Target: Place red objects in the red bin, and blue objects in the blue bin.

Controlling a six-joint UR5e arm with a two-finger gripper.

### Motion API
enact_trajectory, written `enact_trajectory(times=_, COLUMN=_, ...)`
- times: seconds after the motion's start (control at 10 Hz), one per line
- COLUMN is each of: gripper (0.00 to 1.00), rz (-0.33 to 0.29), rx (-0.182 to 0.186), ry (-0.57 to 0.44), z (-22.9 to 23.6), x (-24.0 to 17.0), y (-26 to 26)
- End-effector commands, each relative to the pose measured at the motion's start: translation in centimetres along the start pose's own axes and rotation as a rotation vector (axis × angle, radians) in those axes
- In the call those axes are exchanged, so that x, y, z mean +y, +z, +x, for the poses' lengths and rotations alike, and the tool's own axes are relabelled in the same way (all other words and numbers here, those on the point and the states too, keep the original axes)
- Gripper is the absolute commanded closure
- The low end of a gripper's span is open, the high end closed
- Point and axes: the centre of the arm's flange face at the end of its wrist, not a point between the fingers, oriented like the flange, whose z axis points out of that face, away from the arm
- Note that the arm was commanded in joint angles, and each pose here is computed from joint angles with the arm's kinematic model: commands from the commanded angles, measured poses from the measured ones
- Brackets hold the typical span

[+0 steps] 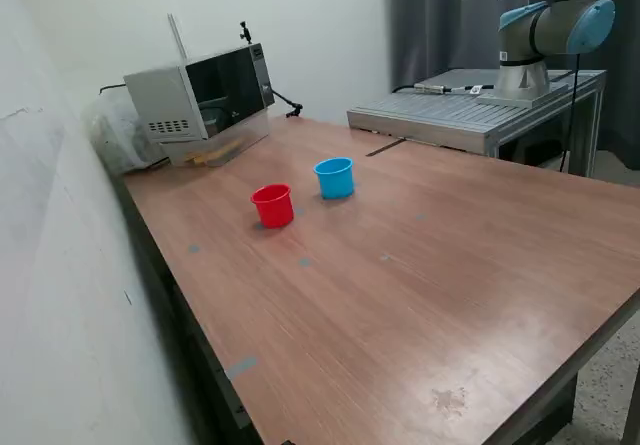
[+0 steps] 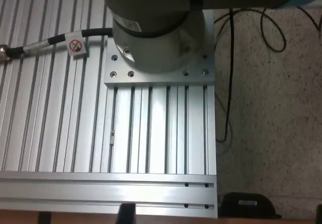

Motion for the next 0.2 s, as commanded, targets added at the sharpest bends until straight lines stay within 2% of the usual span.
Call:
enact_trajectory(times=0.0, gripper=0.00, rz=0.000, rx=0.000, ry=0.000, z=0.00, x=0.00, y=0.00)
enact_trajectory(times=0.1, gripper=0.00, rz=0.000, rx=0.000, ry=0.000, z=0.00, x=0.00, y=0.00)
